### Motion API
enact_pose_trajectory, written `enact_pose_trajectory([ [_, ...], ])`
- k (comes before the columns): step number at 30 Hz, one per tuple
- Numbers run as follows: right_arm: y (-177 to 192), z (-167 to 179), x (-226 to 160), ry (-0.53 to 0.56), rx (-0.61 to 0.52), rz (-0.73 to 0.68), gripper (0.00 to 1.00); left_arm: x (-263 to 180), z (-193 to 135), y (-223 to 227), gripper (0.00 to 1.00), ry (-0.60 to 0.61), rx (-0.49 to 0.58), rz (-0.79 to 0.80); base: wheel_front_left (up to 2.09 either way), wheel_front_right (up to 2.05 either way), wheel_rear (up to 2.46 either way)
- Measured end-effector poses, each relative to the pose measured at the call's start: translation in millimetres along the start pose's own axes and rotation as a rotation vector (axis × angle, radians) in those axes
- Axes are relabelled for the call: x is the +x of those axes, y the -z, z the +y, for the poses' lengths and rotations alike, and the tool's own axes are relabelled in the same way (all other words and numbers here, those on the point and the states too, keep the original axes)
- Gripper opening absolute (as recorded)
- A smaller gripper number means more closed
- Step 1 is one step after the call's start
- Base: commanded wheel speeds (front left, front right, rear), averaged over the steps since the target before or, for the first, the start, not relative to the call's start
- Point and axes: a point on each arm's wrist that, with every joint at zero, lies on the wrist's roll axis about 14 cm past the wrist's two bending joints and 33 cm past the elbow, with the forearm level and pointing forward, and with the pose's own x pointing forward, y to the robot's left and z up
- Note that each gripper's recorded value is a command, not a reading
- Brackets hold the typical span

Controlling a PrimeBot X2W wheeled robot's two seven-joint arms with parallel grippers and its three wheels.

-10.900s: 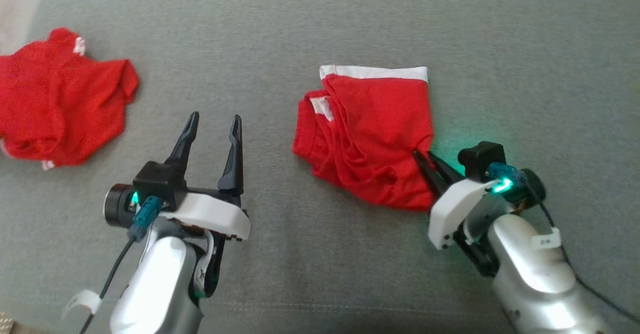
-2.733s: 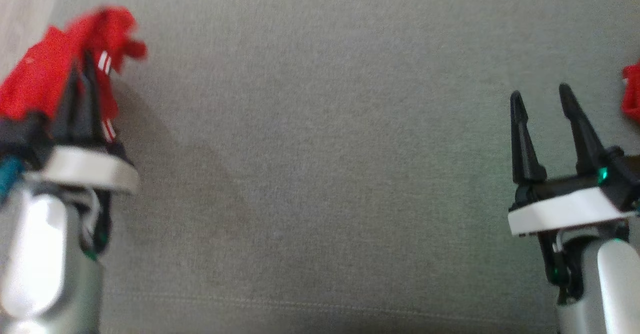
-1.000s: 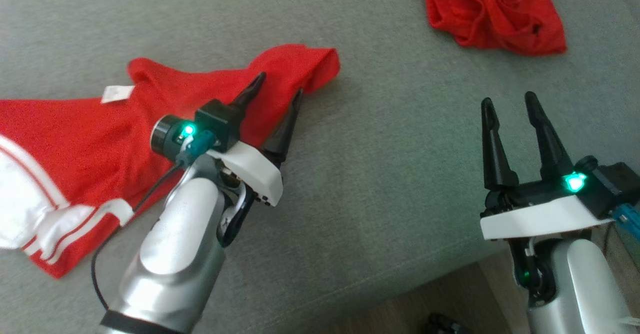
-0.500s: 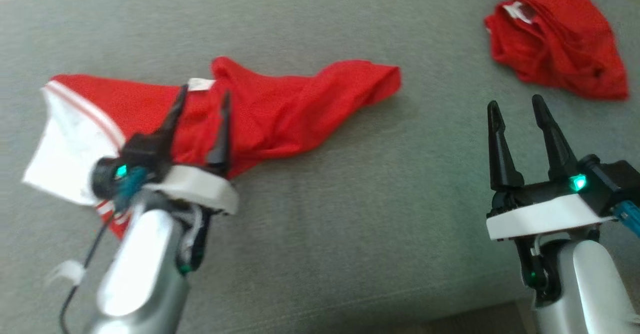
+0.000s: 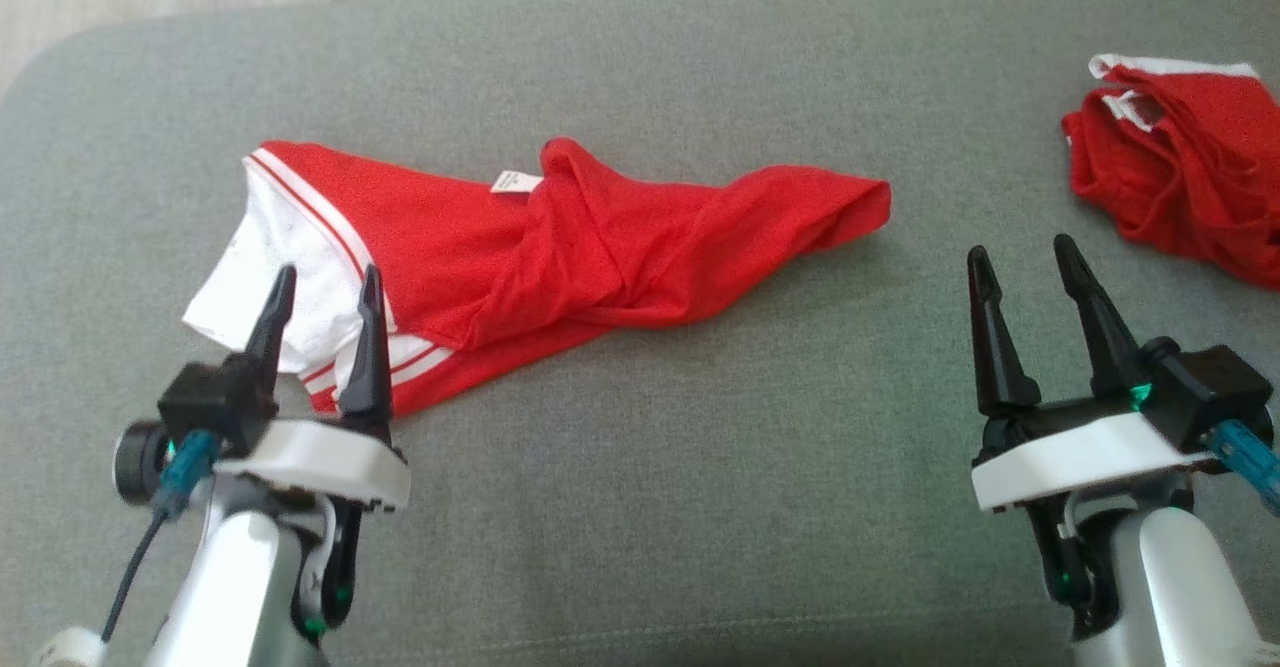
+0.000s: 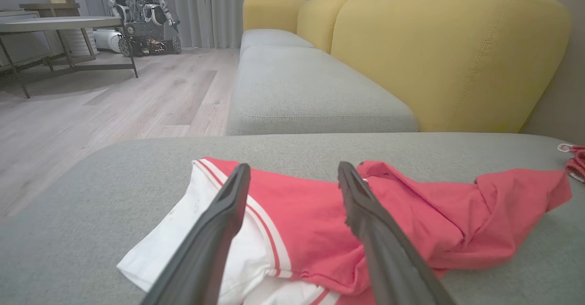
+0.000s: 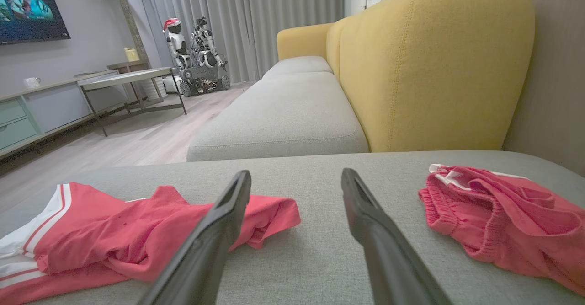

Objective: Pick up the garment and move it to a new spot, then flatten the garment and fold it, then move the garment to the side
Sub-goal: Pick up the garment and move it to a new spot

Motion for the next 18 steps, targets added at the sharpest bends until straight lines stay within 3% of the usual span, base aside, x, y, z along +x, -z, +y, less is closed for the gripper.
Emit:
enact_pose_trajectory([
  [18, 4, 0, -27, 0.015, 0.002, 0.028, 1.0, -30, -4, -5, 1.0, 0.013, -0.005, -0.006, 0.0, 0.0, 0.0],
])
